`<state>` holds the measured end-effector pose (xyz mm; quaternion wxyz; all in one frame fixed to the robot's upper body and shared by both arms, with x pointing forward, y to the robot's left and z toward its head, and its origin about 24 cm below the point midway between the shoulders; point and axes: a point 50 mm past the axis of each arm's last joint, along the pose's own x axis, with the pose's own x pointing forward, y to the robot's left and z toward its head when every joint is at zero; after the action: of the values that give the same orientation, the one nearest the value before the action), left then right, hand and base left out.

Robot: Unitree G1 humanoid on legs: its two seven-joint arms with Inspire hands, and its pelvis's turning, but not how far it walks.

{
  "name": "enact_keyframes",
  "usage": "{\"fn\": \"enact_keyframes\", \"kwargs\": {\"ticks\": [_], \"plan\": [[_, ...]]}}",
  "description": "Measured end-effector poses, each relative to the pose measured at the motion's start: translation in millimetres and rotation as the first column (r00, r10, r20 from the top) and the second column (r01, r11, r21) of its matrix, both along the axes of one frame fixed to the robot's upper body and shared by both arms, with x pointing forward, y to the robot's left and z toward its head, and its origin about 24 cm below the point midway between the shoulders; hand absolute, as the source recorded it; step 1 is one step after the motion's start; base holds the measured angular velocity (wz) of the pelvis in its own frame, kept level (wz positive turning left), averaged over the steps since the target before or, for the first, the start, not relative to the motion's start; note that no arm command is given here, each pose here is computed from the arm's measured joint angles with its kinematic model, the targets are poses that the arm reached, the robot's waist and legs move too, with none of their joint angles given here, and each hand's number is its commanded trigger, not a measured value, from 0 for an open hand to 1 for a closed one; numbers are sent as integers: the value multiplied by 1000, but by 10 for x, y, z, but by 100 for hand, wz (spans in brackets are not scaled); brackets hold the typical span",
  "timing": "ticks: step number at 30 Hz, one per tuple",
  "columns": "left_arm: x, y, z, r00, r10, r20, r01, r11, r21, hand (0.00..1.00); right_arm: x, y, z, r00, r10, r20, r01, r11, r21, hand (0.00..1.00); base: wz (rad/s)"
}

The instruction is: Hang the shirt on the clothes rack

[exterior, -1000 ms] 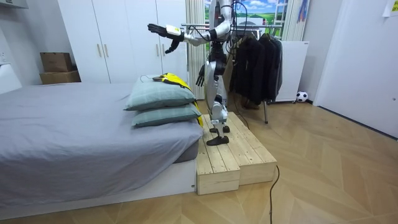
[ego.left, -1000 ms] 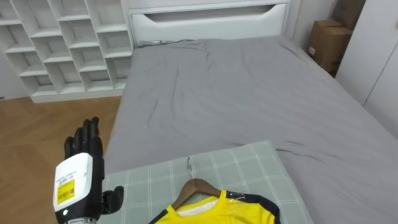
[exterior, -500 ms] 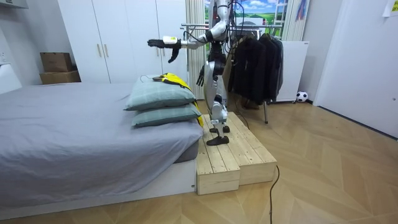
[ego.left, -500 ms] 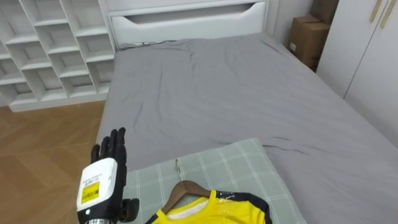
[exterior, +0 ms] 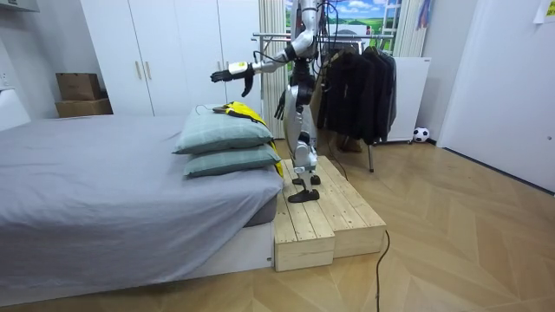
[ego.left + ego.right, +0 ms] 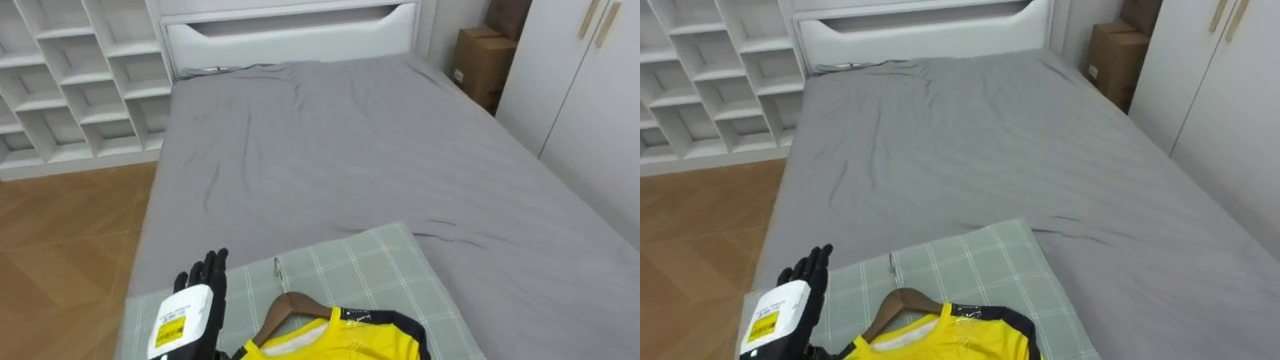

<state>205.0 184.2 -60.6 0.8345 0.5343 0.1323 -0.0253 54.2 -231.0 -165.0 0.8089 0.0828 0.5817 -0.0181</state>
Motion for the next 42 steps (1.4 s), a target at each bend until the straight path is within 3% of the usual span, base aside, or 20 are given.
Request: {"fn": "enact_keyframes", "kwargs": {"ticks": [8, 24, 32, 42], "plan": [[-154, 9, -254, 984, 10, -176, -13, 1000, -18, 0, 15, 10, -2, 1000, 21, -8, -21, 1000, -16, 0, 0], [-242, 37, -362, 972, 20, -235, -22, 1000, -8, 0, 51, 37, 3, 999, 48, 6, -48, 999, -25, 0, -3], [-477, 3, -616, 930, 70, -360, -90, 995, -40, 0, 11, 38, -4, 1000, -7, 8, 7, 1000, -21, 0, 1], [-218, -38, -540, 943, 66, -326, -95, 993, -74, 0, 20, 51, -13, 1000, -25, 4, 25, 998, -49, 0, 0]]}}
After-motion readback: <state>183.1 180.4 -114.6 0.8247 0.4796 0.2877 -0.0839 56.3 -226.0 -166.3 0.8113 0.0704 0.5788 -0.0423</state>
